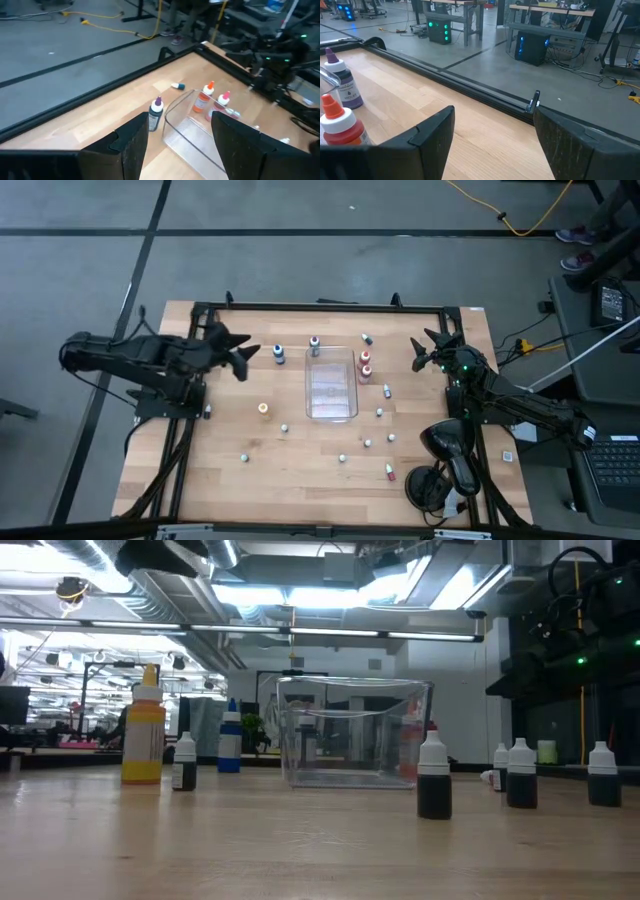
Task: Pick & Place food coloring
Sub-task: Put the bottom small blue food coloring bottle into the bottom of the bin
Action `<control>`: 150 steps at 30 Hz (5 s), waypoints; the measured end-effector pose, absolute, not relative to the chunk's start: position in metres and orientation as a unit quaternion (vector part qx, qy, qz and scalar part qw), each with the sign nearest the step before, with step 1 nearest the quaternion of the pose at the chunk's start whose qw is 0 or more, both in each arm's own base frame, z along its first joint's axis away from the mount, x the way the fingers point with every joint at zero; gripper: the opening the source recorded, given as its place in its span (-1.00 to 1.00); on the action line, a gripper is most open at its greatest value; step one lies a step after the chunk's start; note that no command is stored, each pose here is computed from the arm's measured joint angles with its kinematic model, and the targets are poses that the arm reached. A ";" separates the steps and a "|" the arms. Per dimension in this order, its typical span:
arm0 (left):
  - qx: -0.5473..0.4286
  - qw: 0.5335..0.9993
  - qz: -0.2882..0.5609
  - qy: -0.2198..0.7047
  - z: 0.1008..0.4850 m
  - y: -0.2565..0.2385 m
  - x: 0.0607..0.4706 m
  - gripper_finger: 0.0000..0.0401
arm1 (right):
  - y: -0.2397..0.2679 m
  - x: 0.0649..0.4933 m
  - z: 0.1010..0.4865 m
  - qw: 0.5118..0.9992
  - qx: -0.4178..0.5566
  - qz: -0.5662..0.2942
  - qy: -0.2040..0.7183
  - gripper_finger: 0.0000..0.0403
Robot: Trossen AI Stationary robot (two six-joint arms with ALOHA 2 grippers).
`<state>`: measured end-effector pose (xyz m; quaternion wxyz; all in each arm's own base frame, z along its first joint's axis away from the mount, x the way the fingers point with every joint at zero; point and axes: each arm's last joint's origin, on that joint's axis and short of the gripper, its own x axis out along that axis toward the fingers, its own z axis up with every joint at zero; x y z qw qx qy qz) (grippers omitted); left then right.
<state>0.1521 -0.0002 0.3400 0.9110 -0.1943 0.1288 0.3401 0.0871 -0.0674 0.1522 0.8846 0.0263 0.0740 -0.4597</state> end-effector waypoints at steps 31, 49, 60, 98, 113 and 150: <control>-0.355 0.814 0.352 0.295 0.330 -0.084 0.249 0.04 | -0.067 0.087 0.152 0.885 0.026 -0.459 0.074 0.36; -0.343 0.751 0.291 0.483 0.297 -0.166 0.225 -0.18 | -0.067 0.087 0.152 0.885 0.026 -0.460 0.074 0.36; -0.286 0.738 0.271 0.548 0.267 -0.202 0.220 -0.18 | -0.067 0.087 0.152 0.885 0.026 -0.460 0.074 0.36; -0.205 0.716 0.256 0.616 0.173 -0.189 0.213 -0.18 | -0.067 0.087 0.152 0.885 0.026 -0.460 0.074 0.36; -0.203 0.718 0.236 0.623 0.172 -0.191 0.214 -0.44 | -0.067 0.087 0.152 0.885 0.026 -0.459 0.074 0.36; -0.097 0.746 0.079 0.654 0.278 -0.203 0.225 -0.77 | -0.067 0.087 0.152 0.885 0.026 -0.460 0.074 0.36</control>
